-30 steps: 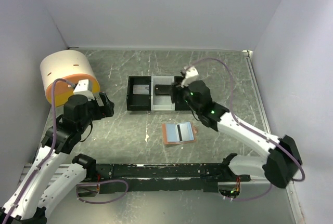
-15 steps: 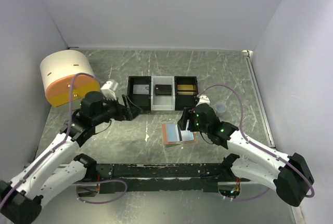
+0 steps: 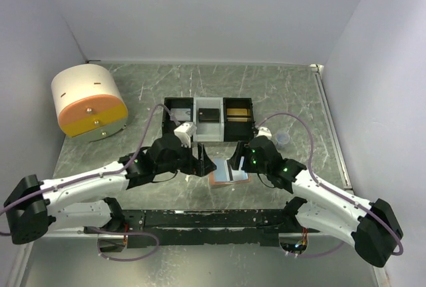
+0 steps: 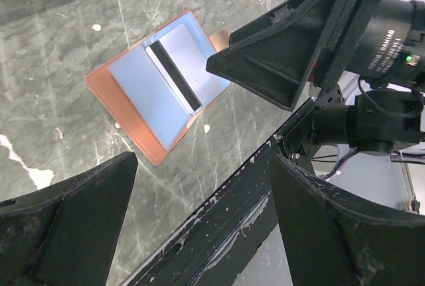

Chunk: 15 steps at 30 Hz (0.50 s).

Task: Take the credit cards out of the card holder

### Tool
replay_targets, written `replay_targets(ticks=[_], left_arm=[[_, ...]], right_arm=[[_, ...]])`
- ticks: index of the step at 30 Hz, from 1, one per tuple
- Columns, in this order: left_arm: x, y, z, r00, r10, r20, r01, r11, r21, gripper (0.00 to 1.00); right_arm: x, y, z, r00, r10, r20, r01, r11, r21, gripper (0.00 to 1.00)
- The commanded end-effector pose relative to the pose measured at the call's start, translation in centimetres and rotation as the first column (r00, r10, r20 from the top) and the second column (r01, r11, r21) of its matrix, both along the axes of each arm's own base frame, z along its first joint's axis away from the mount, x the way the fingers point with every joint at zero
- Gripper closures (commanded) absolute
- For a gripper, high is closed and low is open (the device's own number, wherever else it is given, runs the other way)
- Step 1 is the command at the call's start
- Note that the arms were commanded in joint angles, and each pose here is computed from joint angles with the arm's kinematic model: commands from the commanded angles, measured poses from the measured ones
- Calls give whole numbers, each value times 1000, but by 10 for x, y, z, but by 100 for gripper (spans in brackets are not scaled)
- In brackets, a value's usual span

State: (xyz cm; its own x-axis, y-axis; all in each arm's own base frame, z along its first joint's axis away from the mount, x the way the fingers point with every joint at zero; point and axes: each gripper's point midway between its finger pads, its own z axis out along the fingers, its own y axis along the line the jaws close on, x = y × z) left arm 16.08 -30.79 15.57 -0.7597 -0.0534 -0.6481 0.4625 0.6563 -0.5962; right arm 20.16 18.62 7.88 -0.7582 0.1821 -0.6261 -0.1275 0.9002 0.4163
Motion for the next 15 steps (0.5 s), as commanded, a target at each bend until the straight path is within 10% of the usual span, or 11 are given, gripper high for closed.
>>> replay_targets(ticks=[1,15], left_arm=[[11,-27,14,998,46,30,-43,996,-82,7],[18,-78,-26,996,41,-84,-46,997,-64,20]], right_arm=[[2,-9,5,999,-52,12,52,999,-4,32],[14,-29,17,987,-141,75,146,987,-68,39]])
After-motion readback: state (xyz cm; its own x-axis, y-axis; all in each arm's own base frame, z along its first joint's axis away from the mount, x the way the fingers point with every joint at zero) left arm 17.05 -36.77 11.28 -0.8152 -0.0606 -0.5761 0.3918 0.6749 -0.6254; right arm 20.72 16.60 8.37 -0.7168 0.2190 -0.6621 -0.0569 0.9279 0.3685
